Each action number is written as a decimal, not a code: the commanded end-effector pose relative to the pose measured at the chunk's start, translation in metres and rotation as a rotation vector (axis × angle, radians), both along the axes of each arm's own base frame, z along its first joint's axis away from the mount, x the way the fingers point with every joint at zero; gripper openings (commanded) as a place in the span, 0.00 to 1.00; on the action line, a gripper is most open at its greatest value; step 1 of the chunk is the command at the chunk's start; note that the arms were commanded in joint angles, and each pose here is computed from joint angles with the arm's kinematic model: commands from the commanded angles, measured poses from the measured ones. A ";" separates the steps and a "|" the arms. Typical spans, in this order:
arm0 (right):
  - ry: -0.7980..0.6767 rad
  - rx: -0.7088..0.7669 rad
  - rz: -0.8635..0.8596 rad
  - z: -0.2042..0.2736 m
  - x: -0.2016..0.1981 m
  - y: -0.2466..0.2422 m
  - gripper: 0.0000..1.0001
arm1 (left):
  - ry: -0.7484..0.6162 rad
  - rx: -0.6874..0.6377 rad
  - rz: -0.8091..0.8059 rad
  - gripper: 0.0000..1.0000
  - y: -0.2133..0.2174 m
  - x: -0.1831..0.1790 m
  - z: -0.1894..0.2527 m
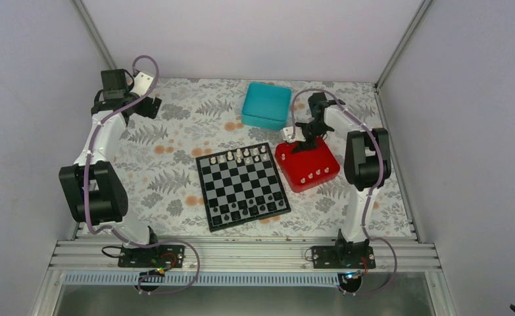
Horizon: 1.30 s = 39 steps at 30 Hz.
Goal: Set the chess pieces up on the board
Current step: Pick up the chess piece from the storage box.
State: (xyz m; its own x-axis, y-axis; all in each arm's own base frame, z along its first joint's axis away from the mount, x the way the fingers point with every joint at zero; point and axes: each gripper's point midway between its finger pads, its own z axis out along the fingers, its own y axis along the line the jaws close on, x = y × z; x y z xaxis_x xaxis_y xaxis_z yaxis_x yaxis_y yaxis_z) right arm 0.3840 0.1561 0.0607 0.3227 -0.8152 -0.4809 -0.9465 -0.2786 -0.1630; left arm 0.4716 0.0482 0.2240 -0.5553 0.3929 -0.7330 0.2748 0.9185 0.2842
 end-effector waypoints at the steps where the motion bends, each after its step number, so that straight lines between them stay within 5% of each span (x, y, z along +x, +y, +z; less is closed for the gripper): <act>1: 0.046 0.047 0.036 0.001 -0.007 0.018 0.41 | -0.018 0.002 -0.001 1.00 0.002 0.002 0.004; 21: 0.150 0.037 0.057 -0.023 -0.027 0.039 0.40 | 0.003 -0.025 -0.047 1.00 -0.007 0.001 -0.003; 29: 0.148 -0.020 0.014 -0.028 -0.025 0.033 0.18 | 0.003 -0.043 -0.075 1.00 -0.013 0.002 -0.001; 39: 0.118 -0.074 -0.038 -0.012 -0.022 0.023 0.10 | 0.002 -0.062 -0.106 1.00 -0.020 -0.002 0.001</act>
State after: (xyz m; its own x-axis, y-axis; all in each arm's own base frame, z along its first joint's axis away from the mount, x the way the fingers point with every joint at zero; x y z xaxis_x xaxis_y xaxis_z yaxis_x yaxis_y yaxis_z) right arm 0.3638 0.1817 0.0354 0.2517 -0.8442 -0.4732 -0.9618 -0.2726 -0.0251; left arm 0.4701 0.0329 0.2234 -0.5272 0.3957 -0.7520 0.3428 0.9088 0.2379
